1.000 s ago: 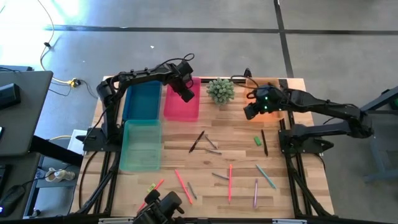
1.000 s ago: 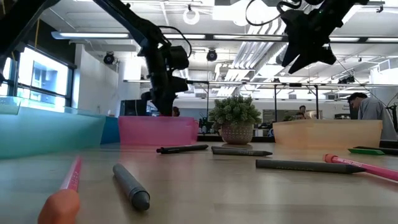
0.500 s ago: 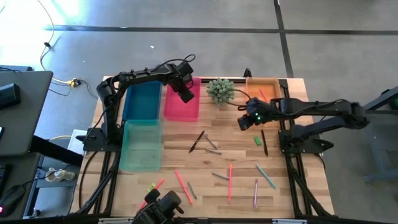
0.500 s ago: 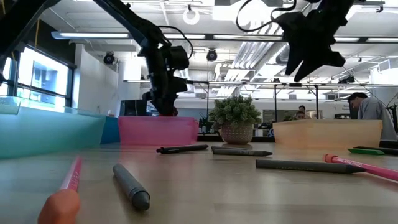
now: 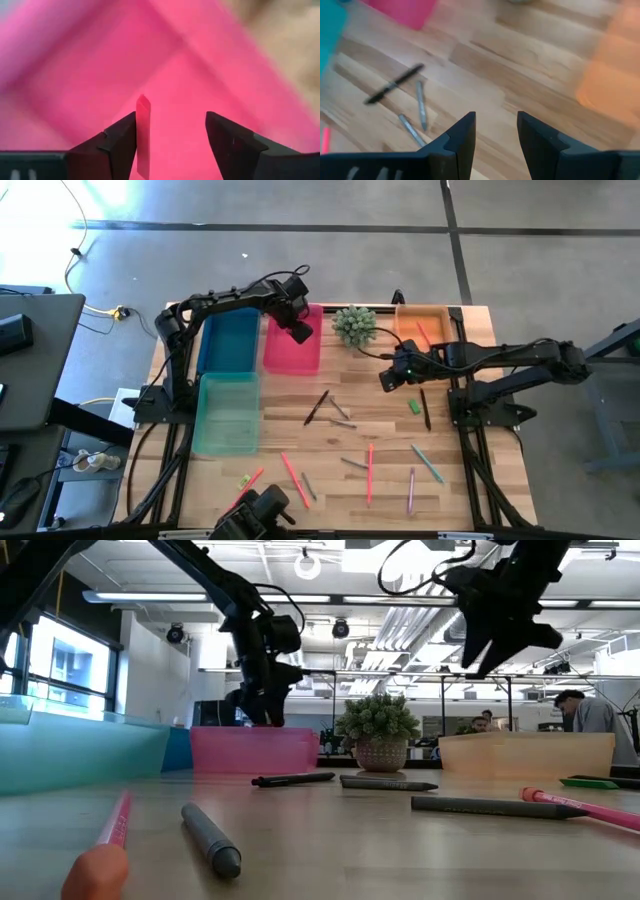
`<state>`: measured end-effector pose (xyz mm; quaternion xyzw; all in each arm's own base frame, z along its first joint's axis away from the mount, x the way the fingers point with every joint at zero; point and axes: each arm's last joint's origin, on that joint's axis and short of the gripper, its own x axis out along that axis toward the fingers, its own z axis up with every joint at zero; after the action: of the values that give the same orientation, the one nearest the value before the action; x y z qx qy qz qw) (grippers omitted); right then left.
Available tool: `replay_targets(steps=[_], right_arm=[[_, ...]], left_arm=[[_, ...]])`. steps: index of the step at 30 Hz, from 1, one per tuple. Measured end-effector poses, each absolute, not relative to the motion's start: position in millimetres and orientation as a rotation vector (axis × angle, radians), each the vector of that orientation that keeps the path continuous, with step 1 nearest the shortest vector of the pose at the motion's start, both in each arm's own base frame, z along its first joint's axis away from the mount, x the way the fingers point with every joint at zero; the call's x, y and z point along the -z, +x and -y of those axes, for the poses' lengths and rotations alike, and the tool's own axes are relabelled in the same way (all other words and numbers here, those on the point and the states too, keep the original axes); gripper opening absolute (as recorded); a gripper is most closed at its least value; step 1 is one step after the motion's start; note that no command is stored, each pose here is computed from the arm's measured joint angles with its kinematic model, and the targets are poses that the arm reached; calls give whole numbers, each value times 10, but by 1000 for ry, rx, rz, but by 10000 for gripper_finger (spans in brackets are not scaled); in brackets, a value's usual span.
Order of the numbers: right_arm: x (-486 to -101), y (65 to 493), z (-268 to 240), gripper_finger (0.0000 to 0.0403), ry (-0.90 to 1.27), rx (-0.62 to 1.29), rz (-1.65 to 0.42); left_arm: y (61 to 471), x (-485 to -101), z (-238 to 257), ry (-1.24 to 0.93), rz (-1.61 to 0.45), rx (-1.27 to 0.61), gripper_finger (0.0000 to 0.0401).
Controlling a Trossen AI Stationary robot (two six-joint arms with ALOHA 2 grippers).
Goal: Sort crayons/erasers/pens/pencils in bins
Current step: Put the orange eraser into the pink bin
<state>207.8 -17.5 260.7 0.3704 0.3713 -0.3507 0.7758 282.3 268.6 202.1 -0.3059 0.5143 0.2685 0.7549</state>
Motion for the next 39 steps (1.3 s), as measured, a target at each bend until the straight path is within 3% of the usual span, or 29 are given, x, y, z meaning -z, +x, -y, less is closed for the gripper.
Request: replay_targets(steps=[3,10,13,17,25,39], right_arm=[[-2649,2142,183,138,787,713,-740],[-2669,2162,196,138,783,738,-687],[-2681,2174,202,138,771,740,-664],[-2689,2177,217,138,749,764,-641],[-2840,2310,368,138,661,694,-459],[-3036,2713,839,138,543,552,-61]], left_arm=[[2846,-2028,-2659,-709,-1097,-497,218],[2746,-2027,-2635,-325,-1362,-881,198],[2830,-2088,-2571,-145,-1375,-985,190],[2943,-2091,-2510,-135,-1331,-884,182],[3031,-2088,-2419,-367,-1216,-585,175],[2707,-2699,-2424,-469,-961,-360,154]])
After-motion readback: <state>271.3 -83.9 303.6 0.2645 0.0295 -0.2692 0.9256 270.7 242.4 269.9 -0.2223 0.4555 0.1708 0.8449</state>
